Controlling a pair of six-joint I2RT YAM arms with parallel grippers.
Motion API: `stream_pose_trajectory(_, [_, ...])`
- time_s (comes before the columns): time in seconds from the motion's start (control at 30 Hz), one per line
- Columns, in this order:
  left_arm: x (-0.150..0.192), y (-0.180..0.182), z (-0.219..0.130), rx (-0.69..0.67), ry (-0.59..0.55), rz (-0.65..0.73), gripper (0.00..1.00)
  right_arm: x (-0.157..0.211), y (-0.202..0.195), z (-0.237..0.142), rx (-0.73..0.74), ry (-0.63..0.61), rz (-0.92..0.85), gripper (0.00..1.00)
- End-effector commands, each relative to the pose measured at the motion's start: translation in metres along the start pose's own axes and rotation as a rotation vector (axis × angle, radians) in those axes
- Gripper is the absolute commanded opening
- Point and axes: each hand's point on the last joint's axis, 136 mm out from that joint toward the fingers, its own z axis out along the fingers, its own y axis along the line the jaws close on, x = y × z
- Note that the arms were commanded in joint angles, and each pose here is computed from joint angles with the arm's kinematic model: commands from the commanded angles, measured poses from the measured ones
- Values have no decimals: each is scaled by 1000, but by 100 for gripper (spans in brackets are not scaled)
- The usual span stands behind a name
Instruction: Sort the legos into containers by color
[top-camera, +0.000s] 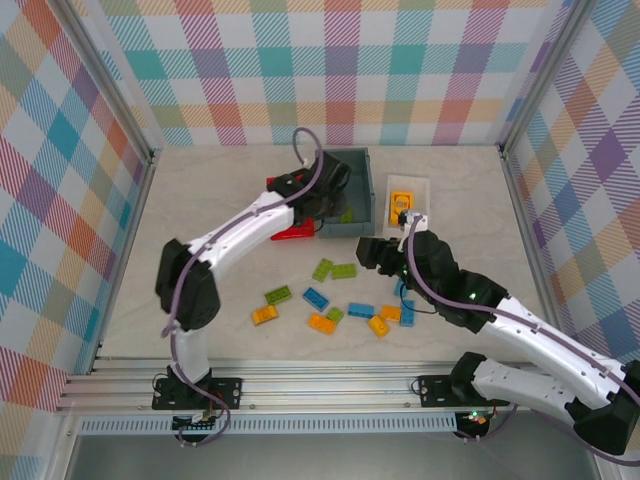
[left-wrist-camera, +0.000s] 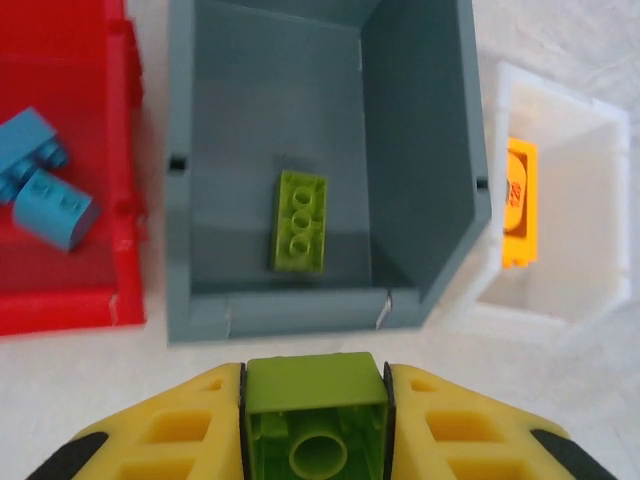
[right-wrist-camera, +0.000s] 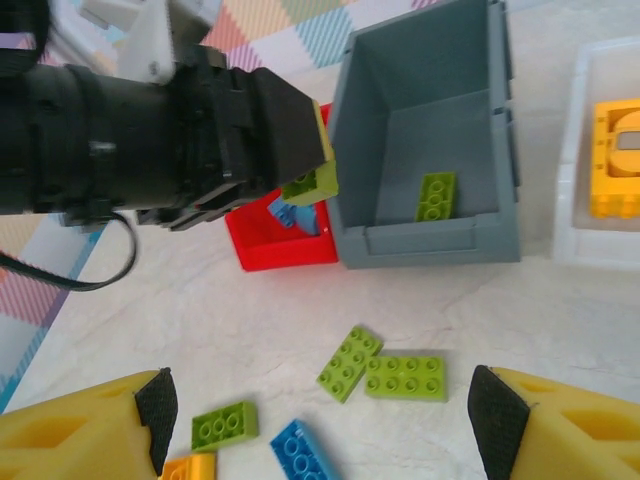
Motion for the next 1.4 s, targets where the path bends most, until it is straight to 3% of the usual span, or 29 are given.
stream_pose_trajectory(0.0, [-1, 4, 30, -105, 21, 100, 27, -17, 4, -3, -12, -34, 41, 78])
stream_pose_trajectory(0.3, [-2, 10, 95, -212, 35, 116, 29, -11, 2, 1, -28, -6, 56, 79])
stream_pose_trajectory(0.57, [1, 8, 95, -194, 56, 109, 51, -7, 0, -1, -34, 16, 45, 81])
stream_pose_trajectory(0.77, [-22, -10, 57, -129, 3, 88, 55, -7, -9, -9, -10, 14, 37, 81])
stream_pose_trajectory(1.03, [-58, -16, -49, -59, -147, 12, 53, -12, -21, -29, 26, 22, -28, 80])
stream_pose_trajectory(1.17, [-49, 4, -99, -15, -177, -58, 52, -7, -11, -33, -22, 68, -108, 79])
stream_pose_trajectory(1.37, [-1, 64, -163, 25, -177, -167, 52, 35, 14, -11, -79, 279, -274, 74])
